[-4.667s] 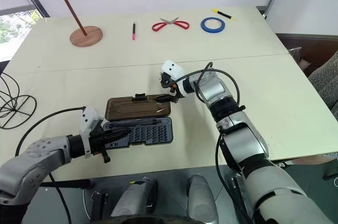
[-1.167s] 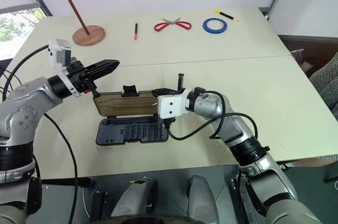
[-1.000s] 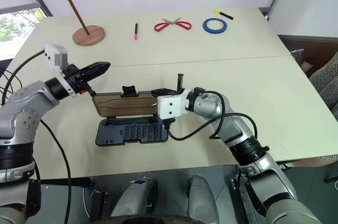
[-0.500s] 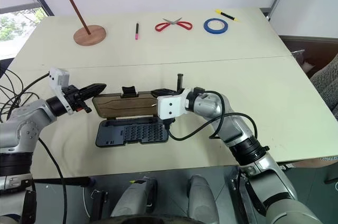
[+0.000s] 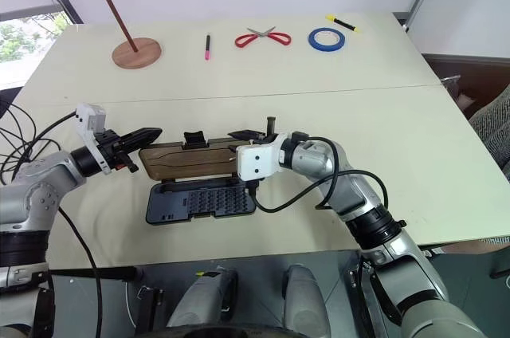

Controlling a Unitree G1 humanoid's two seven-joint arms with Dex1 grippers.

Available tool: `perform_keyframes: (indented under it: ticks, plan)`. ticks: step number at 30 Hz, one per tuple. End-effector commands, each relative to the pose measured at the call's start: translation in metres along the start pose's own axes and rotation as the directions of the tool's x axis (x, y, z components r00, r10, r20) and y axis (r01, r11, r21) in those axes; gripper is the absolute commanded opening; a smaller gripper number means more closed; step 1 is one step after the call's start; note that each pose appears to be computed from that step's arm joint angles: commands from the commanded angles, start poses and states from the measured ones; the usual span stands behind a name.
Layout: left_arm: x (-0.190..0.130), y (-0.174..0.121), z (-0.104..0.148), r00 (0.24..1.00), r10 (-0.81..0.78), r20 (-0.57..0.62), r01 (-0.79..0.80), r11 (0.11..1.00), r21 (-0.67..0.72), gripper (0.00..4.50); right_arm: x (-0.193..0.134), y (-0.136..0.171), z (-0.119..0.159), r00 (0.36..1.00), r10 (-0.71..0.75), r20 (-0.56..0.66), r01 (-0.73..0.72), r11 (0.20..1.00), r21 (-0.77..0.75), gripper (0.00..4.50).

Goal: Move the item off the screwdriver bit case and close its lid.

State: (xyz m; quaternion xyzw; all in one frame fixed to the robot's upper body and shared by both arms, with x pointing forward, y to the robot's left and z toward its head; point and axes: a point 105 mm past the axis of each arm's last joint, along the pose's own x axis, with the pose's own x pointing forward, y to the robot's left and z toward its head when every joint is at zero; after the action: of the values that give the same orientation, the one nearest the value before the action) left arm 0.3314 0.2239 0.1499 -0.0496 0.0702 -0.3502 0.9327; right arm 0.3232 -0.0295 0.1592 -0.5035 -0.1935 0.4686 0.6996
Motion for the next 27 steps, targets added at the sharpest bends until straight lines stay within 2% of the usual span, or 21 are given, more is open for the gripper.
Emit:
perform_keyframes:
  ticks: [1, 3, 9, 14, 20, 27]
  plan:
    - [0.004, -0.009, -0.003, 0.999, -0.040, -0.016, 0.040, 0.999, 0.012, 0.00, -0.003, -0.014, 0.004, 1.000, -0.012, 0.002, 0.012, 0.999, -0.050, 3.48]
    - [0.005, -0.010, -0.004, 0.999, -0.046, -0.019, 0.046, 0.999, 0.011, 0.00, -0.006, -0.016, 0.004, 1.000, 0.002, -0.006, -0.002, 0.998, -0.061, 4.44]
    - [0.002, -0.020, -0.004, 0.996, -0.085, -0.036, 0.086, 0.996, 0.012, 0.00, -0.031, -0.048, -0.007, 0.997, -0.002, -0.074, 0.007, 0.998, 0.065, 4.44]
    - [-0.009, -0.037, -0.004, 0.989, -0.130, -0.070, 0.131, 0.991, 0.007, 0.00, -0.057, -0.062, -0.017, 0.991, -0.014, -0.130, 0.037, 0.984, 0.175, 4.44]
    - [-0.031, -0.057, -0.011, 0.975, -0.174, -0.139, 0.173, 0.985, -0.022, 0.00, -0.076, -0.066, -0.038, 0.972, -0.052, -0.227, 0.100, 0.974, 0.204, 4.44]
    - [-0.059, -0.076, -0.008, 0.949, -0.223, -0.225, 0.218, 0.975, -0.046, 0.00, -0.078, -0.054, -0.037, 0.971, -0.048, -0.234, 0.109, 0.960, 0.257, 4.44]
